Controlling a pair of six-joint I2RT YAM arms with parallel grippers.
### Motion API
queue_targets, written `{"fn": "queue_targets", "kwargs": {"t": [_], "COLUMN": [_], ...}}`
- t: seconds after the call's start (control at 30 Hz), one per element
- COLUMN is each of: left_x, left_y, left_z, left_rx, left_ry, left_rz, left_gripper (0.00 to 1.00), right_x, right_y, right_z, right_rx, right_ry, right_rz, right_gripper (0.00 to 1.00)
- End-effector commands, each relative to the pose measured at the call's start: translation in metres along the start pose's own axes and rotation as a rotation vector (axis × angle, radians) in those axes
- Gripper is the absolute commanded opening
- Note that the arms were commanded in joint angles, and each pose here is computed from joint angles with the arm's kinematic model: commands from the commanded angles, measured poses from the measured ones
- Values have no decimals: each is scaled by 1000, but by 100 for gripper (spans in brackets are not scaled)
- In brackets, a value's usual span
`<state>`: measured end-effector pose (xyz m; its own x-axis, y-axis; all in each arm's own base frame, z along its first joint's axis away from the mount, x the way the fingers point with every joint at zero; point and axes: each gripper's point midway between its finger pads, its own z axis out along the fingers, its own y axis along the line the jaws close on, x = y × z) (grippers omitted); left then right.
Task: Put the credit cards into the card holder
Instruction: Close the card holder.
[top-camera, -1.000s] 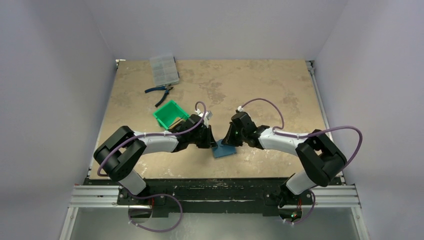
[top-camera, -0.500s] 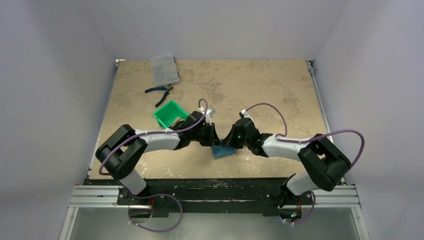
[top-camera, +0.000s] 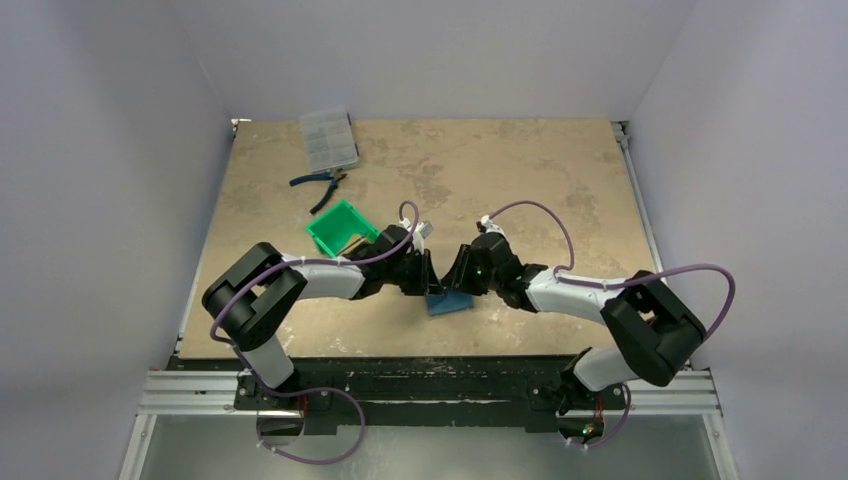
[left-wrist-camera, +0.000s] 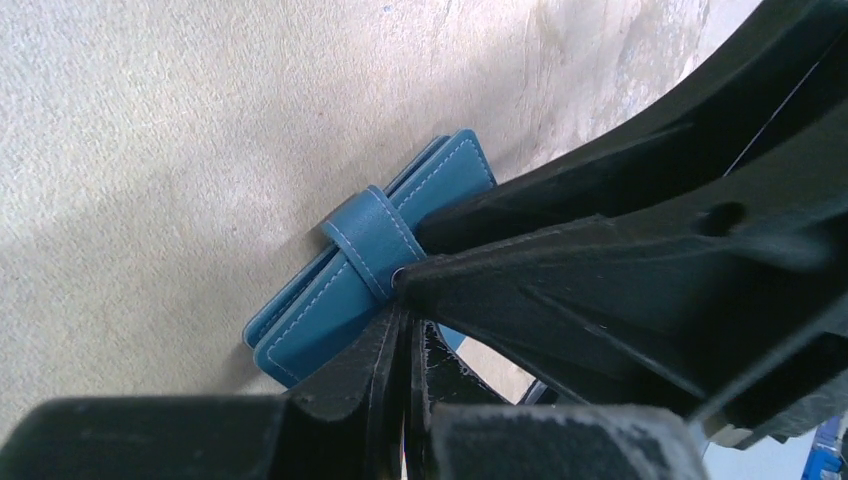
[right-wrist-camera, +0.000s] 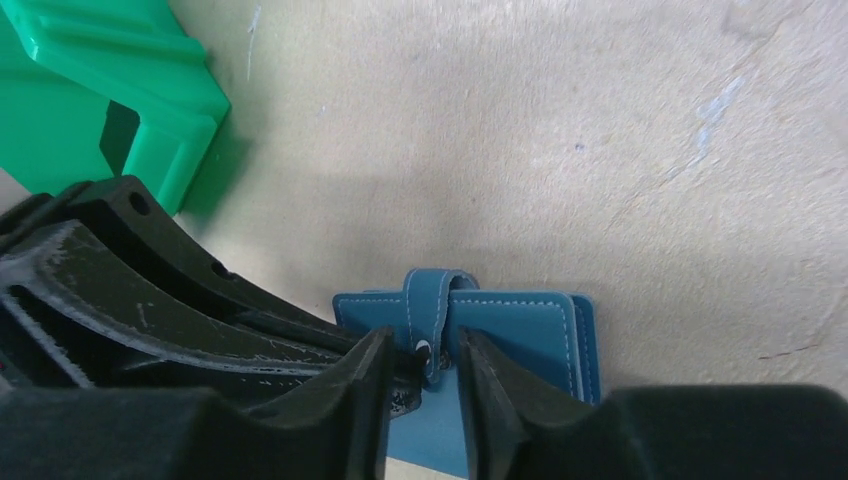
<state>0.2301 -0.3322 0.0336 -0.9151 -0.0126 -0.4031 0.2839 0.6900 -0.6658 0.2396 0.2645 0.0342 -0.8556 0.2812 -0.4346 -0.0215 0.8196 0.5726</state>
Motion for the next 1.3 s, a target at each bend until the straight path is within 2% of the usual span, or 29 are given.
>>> {"fn": "queue_targets", "kwargs": {"t": [0.0, 0.17, 0.27, 0.33, 0.43, 0.5, 0.57, 0.7, 0.8, 0.93, 1.07, 1.13, 1.2, 1.27], "left_x": [13, 19, 19, 18, 14, 10, 6, -7, -19, -40, -56, -65, -73, -76], "left_y": [32, 38, 38, 37, 32, 26, 19, -3, -23, -41, -43, -35, -27, -19], "left_z": [9, 6, 5, 4, 3, 1, -3, -12, -22, -39, -56, -63, -68, -75], "left_rx": [-109, -122, -123, -121, -111, -99, -81, -25, 20, 32, 12, -9, -20, -40], "left_ry": [-6, 0, 0, 0, -7, -14, -24, -52, -73, -120, -157, -175, -194, -199], "left_rz": [3, -3, -1, 2, 8, 11, 14, 28, 48, 82, 107, 100, 90, 76], "left_gripper": [0, 0, 0, 0, 0, 0, 0, 1, 11, 21, 28, 31, 32, 33], "right_x": [61, 52, 62, 73, 86, 94, 100, 78, 50, 12, -30, -51, -73, -83], "right_y": [-52, -30, -17, -25, -32, -36, -41, -31, -32, -37, -29, -24, -21, -18], "right_z": [-26, -49, -63, -72, -80, -83, -82, -64, -45, -20, -9, -5, 0, 4], "right_rx": [169, 87, -38, -36, -54, -54, -56, -45, 26, 63, 100, 119, 166, 196], "right_ry": [265, 270, 313, 361, 395, 424, 431, 315, 237, 135, 50, -1, -30, -15], "right_rz": [-107, -163, -230, -256, -249, -234, -218, -157, -122, -91, -222, -284, -342, -389], "right_gripper": [46, 69, 73, 63, 54, 39, 33, 31, 26, 24, 26, 33, 36, 40]}}
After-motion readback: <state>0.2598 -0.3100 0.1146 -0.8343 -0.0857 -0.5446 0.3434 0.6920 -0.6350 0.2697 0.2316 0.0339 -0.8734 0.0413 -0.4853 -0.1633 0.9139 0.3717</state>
